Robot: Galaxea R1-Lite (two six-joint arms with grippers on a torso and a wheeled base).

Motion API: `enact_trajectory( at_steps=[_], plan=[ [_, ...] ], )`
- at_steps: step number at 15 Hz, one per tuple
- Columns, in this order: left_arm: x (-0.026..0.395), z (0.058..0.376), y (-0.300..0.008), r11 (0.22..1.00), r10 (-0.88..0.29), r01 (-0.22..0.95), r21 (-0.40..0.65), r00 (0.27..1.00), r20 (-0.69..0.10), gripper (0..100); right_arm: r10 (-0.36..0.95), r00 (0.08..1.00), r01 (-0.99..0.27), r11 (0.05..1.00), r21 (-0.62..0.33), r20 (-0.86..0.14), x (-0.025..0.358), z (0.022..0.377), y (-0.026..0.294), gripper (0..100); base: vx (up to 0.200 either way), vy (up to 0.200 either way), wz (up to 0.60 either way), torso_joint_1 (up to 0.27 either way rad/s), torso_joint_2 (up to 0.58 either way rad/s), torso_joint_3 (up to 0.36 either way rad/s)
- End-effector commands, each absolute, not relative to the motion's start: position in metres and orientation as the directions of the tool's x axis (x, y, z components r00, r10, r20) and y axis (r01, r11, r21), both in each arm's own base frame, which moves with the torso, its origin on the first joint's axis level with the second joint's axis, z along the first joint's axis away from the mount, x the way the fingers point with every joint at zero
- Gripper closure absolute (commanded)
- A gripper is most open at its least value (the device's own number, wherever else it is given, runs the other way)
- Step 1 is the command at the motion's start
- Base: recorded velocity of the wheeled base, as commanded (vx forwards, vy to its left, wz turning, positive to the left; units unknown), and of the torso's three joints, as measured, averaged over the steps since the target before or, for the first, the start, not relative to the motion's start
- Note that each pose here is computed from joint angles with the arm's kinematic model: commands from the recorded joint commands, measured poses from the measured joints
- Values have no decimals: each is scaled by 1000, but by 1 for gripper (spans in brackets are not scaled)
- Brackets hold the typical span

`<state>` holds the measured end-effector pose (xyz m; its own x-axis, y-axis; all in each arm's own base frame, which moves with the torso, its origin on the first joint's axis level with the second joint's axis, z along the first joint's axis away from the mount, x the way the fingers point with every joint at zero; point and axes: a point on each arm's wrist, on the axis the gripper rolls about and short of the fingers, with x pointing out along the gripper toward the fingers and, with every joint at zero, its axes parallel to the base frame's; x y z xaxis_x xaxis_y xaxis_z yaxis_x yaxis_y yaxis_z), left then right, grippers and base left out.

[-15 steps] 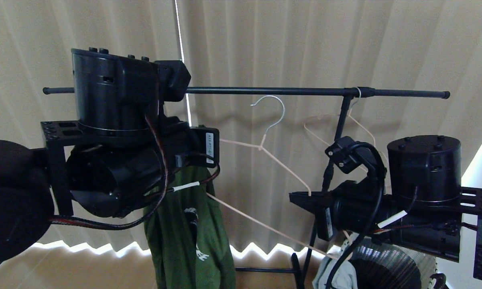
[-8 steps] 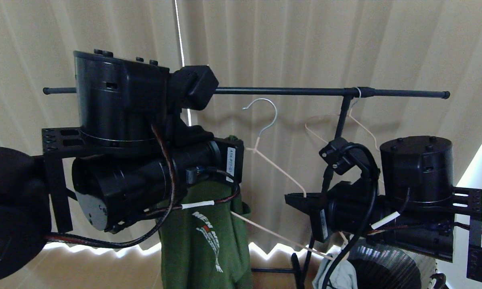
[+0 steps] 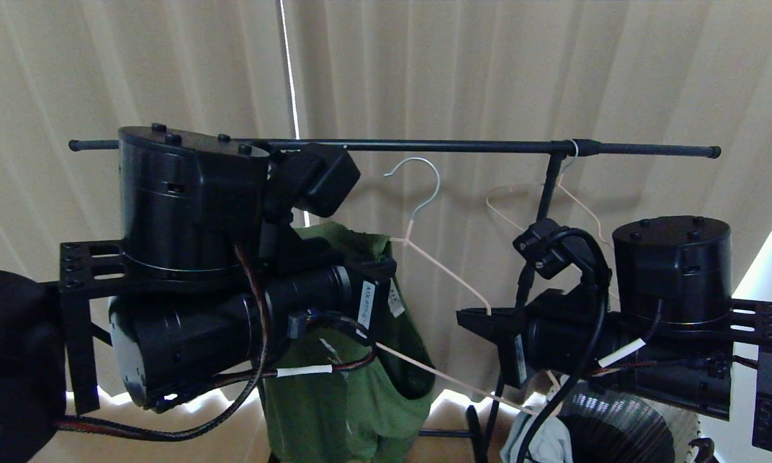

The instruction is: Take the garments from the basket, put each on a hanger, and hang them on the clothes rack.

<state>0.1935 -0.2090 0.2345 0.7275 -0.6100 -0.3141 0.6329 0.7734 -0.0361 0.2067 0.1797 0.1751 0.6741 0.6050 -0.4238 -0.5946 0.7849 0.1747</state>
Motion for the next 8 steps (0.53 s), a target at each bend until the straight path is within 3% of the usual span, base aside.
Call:
enact_trajectory(
  at_steps=[1, 2, 5, 8],
  plan=[
    [188, 238, -203, 771, -615, 635, -39, 729, -300, 100, 609, 678, -597, 783, 176, -411, 204, 179, 178, 100, 0, 0, 0, 0, 0, 0],
    [186, 237, -201, 771, -615, 635, -38, 729, -300, 0, 610, 682, -597, 783, 176, -404, 203, 181, 176, 100, 0, 0, 0, 0, 0, 0],
    [176, 233, -189, 765, -610, 644, 15, 733, -301, 0, 614, 689, -598, 782, 178, -384, 196, 187, 171, 100, 0, 0, 0, 0, 0, 0],
    [165, 217, -174, 751, -619, 652, 105, 750, -232, 0, 616, 698, -598, 782, 177, -366, 188, 191, 163, 100, 0, 0, 0, 0, 0, 0]
  ],
)
